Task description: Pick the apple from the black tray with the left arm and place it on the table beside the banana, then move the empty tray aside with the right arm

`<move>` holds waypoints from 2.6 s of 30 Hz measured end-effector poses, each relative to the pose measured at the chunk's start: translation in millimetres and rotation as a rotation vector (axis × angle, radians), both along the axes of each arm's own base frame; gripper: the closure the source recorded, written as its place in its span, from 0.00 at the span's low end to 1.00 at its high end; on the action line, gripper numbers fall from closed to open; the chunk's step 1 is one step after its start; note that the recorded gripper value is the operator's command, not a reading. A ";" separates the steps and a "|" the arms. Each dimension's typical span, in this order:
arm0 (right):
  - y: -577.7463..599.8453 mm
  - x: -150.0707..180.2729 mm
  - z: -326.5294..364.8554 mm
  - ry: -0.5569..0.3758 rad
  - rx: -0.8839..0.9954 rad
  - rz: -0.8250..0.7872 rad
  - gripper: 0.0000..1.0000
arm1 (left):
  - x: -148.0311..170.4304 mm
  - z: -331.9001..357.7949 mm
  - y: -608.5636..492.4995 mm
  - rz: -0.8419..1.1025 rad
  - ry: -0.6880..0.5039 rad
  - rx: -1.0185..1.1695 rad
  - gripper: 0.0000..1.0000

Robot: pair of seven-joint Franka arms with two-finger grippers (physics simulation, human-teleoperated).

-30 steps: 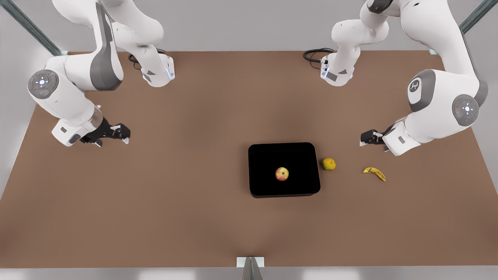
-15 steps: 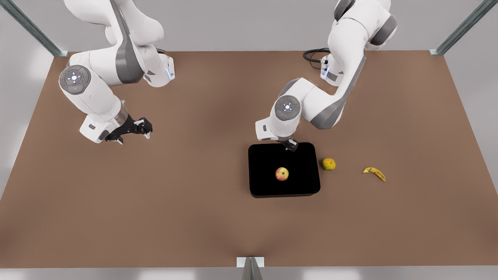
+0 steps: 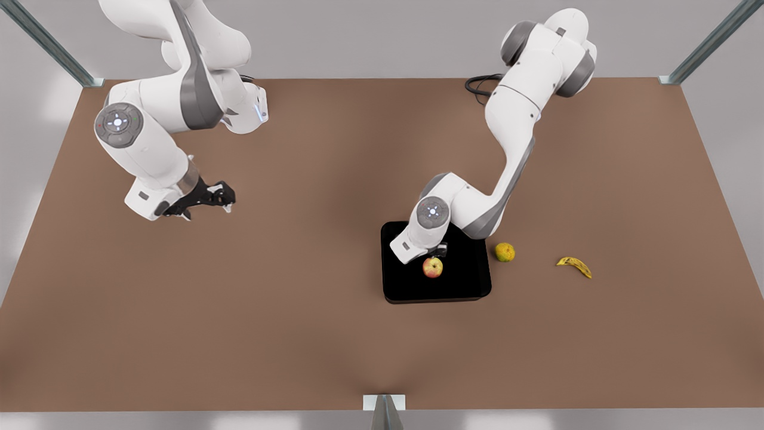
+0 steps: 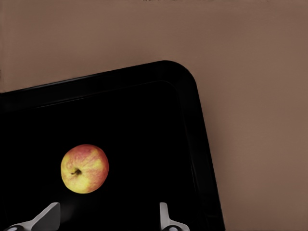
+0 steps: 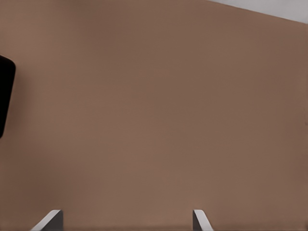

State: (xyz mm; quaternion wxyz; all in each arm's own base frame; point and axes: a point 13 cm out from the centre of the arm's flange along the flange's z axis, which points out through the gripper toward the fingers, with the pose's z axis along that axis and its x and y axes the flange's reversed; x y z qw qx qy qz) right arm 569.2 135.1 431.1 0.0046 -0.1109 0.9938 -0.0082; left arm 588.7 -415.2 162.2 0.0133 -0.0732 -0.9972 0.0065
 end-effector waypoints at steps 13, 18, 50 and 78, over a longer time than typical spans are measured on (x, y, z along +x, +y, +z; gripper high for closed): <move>-0.1 3.0 5.0 -0.016 -0.020 -0.020 0.00 | 7.4 -65.4 43.3 0.225 -0.006 0.068 0.00; -5.7 3.8 5.4 -0.015 -0.022 -0.037 0.00 | 9.8 -82.5 45.7 0.271 -0.013 0.070 0.00; 172.2 20.0 -49.9 0.009 0.017 0.085 0.00 | 102.0 -44.3 358.3 0.519 0.064 0.142 0.30; 366.7 43.9 -299.3 -0.100 0.087 -0.177 0.00 | 41.7 300.6 379.1 0.307 -0.030 -0.120 0.00</move>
